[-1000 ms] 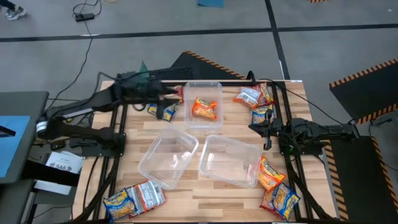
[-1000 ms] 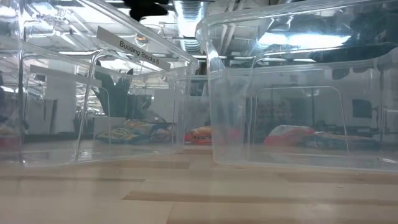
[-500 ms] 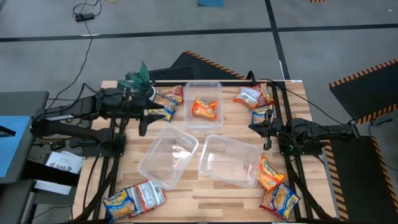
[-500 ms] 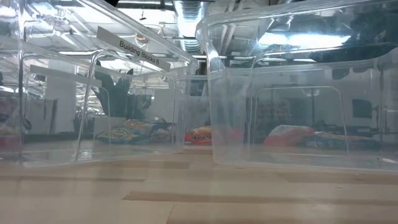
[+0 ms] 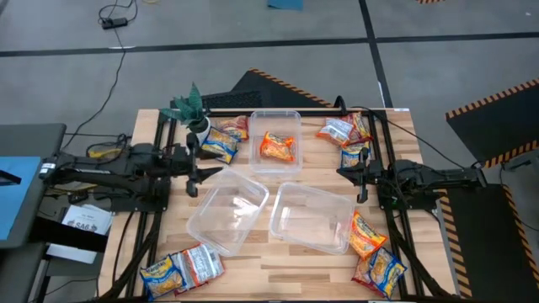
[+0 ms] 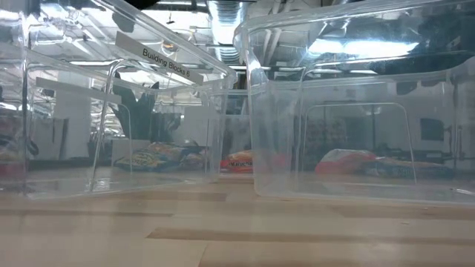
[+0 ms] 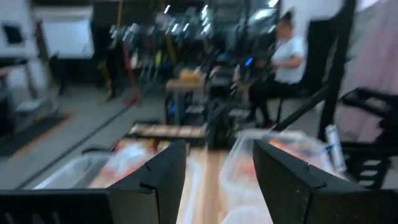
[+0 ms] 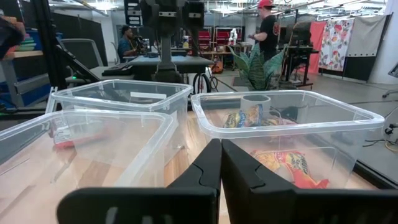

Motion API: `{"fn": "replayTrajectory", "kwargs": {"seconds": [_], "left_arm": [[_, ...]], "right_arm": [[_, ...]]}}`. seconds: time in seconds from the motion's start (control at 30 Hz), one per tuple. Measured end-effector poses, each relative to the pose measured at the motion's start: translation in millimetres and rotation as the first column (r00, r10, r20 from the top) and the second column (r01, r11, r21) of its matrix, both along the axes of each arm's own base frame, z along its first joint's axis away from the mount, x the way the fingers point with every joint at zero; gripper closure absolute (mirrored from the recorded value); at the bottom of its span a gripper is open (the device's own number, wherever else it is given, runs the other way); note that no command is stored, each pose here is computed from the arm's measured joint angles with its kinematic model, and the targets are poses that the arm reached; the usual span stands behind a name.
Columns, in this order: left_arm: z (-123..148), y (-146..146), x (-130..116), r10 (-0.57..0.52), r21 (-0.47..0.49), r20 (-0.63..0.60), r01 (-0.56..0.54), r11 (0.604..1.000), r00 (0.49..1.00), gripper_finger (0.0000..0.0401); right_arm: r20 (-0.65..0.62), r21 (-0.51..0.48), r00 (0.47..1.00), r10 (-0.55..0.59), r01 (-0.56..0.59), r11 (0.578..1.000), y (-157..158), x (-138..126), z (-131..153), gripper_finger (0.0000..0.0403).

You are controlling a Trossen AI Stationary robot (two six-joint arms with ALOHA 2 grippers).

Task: Sort Maruchan noodles
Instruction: Put the orange noodle pack into the top transparent bin

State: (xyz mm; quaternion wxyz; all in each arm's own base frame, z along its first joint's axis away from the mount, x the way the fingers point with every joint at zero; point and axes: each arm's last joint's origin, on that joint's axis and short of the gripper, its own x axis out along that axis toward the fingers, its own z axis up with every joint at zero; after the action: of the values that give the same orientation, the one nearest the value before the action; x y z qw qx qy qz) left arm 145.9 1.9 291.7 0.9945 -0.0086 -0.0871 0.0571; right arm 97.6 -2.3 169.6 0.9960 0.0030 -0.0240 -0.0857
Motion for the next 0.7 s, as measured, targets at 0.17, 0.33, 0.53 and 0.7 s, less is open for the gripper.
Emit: {"fn": "replayTrajectory", "kwargs": {"seconds": [0.17, 0.33, 0.53, 0.7], "left_arm": [[-10, 0, -14, -0.009, 0.003, 0.048, 0.009, 1.0, 0.999, 0.0227], [-9, 0, -22, -0.001, 0.011, 0.08, 0.0, 1.0, 0.997, 0.0227], [-8, 1, -24, 0.008, 0.009, 0.089, -0.009, 1.0, 0.996, 0.0226], [-8, 2, -24, 0.043, 0.011, 0.091, -0.045, 0.999, 0.995, 0.0227]], "right_arm": [[0.157, 0.015, 0.988, -0.001, -0.001, 1.0, 0, -2, 15, 0.0368], [0.437, 0.05, 0.899, -0.009, -0.014, 0.999, -1, -11, 41, 0.0368], [0.373, 0.104, 0.914, -0.159, 0.129, 0.986, -8, -2, 45, 0.0368], [0.158, 0.165, 0.91, -0.382, 0.357, 0.919, -23, 13, 46, 0.0359]]}}
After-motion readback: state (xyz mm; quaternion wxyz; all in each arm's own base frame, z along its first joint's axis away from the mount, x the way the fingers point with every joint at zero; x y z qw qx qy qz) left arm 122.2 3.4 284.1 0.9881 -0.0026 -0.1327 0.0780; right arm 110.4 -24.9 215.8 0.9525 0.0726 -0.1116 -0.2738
